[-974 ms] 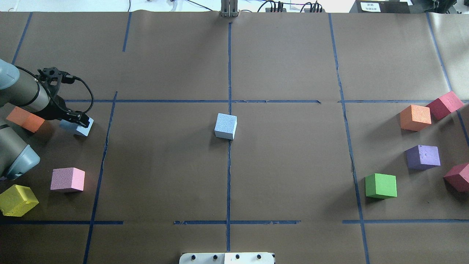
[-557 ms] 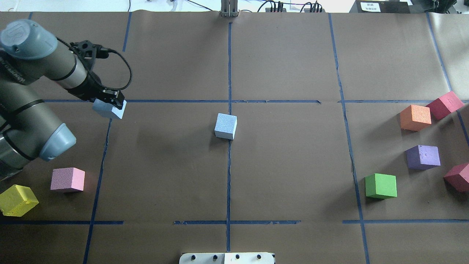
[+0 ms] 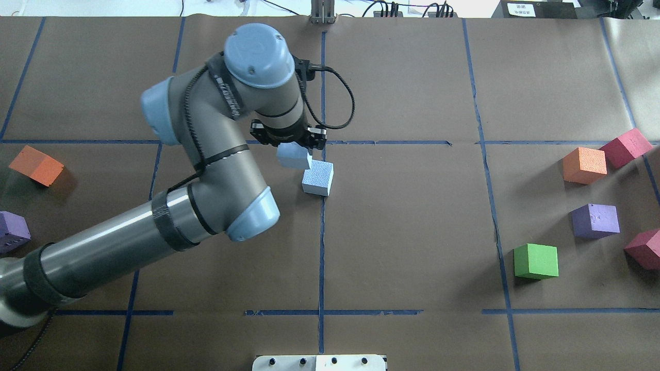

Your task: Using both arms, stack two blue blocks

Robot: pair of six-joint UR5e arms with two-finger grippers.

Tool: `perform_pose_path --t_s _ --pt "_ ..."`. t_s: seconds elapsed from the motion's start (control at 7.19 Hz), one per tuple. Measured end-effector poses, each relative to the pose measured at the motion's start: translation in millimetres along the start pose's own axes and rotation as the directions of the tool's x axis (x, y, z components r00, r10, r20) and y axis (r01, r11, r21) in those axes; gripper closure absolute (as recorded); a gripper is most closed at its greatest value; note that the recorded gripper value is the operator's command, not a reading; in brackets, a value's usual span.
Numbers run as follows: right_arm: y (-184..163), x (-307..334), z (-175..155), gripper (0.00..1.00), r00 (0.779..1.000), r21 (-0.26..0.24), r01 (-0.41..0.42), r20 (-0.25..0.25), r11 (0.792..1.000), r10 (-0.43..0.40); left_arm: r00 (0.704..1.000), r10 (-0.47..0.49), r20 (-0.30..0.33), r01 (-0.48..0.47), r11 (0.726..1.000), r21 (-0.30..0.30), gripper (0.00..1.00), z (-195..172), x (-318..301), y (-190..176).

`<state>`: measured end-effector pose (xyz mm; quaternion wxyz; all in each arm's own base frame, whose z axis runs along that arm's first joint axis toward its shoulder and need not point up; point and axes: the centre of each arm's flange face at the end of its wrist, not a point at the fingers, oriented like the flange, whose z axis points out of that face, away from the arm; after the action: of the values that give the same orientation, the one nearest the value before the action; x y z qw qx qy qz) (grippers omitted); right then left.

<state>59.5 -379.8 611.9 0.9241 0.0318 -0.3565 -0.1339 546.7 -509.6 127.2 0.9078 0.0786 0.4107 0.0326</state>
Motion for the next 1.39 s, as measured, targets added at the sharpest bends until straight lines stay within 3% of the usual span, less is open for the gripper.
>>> perform_pose_path --t_s 0.56,0.7,0.97,1.11,1.39 --pt "0.2 0.4 0.6 0.0 1.0 -0.001 -0.001 0.002 1.0 0.001 0.998 0.017 0.057 -0.017 1.0 0.0 0.71 34.0 34.3 10.0" --pt "0.1 0.4 0.6 0.0 1.0 -0.001 -0.001 0.002 1.0 0.001 0.998 0.016 0.062 -0.016 1.0 -0.004 0.61 38.2 33.4 10.0" --pt "0.2 0.4 0.6 0.0 1.0 -0.001 0.0 0.002 1.0 0.0 0.997 0.024 0.067 -0.023 1.0 -0.011 0.05 44.2 31.1 11.0" --pt "0.2 0.5 0.8 0.0 1.0 -0.001 0.0 0.002 1.0 0.0 0.997 0.04 0.07 -0.039 0.999 -0.016 0.0 46.9 28.9 11.8" --pt "0.2 0.6 0.8 0.0 1.0 -0.001 0.0 0.002 1.0 0.0 0.996 0.055 0.067 -0.053 0.998 -0.019 0.0 46.5 27.4 13.1"
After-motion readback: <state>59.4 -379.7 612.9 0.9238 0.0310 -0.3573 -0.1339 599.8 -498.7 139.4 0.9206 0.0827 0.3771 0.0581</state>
